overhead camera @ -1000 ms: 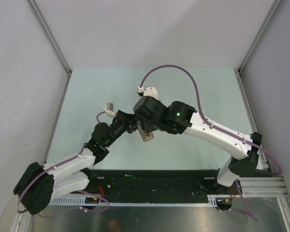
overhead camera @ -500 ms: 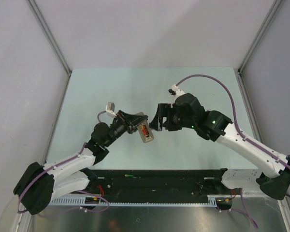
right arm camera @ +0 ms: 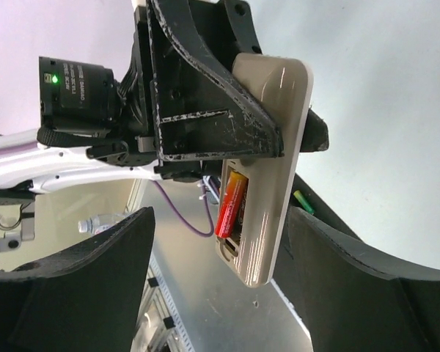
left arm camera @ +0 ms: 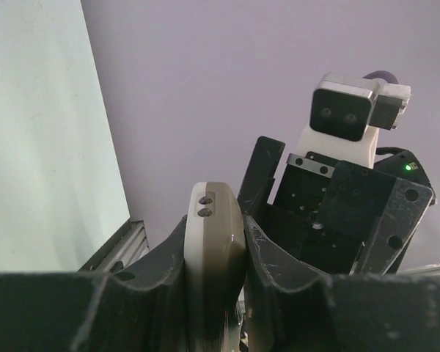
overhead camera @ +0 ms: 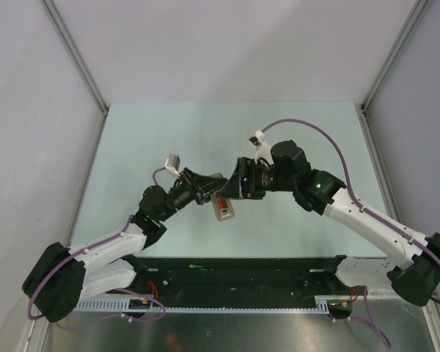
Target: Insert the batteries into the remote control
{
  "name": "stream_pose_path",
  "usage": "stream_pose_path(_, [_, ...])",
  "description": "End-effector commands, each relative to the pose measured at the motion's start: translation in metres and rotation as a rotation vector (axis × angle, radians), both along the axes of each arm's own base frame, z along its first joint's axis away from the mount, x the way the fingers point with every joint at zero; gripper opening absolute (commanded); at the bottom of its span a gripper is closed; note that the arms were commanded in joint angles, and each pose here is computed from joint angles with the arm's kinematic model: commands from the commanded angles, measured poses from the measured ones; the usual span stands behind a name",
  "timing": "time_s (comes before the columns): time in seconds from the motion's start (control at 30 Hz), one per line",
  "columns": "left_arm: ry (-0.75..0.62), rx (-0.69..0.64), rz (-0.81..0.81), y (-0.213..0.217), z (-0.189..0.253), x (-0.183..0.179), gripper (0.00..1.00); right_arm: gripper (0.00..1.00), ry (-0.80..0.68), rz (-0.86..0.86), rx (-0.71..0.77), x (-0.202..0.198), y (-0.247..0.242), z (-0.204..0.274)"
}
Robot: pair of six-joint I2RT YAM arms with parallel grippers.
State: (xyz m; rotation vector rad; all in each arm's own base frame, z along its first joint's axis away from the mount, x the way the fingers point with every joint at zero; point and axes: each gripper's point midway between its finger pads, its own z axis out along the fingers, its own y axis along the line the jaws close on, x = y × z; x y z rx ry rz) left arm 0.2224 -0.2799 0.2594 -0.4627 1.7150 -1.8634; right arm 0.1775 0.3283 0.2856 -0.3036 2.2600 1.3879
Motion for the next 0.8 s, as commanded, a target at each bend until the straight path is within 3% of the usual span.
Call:
stream_pose_path(0.0, [-0.075,-0.100,-0.031,0.000,0.045,-0.004,0.00,0.77,0.010,0.084,0.055,-0.010,0.009,0.004])
stream_pose_path(0.27, [-0.052,-0.128,-0.048,0.000,0.051,-0.005,0.00,0.76,0.044,0.110,0.057,-0.013,0.010,-0.009])
stream_pose_path(0.77, [-0.061,-0.132,-0.061,-0.001,0.055,-0.006,0.00,0.65,0.076,0.142,0.130,-0.014,0.013,-0.008])
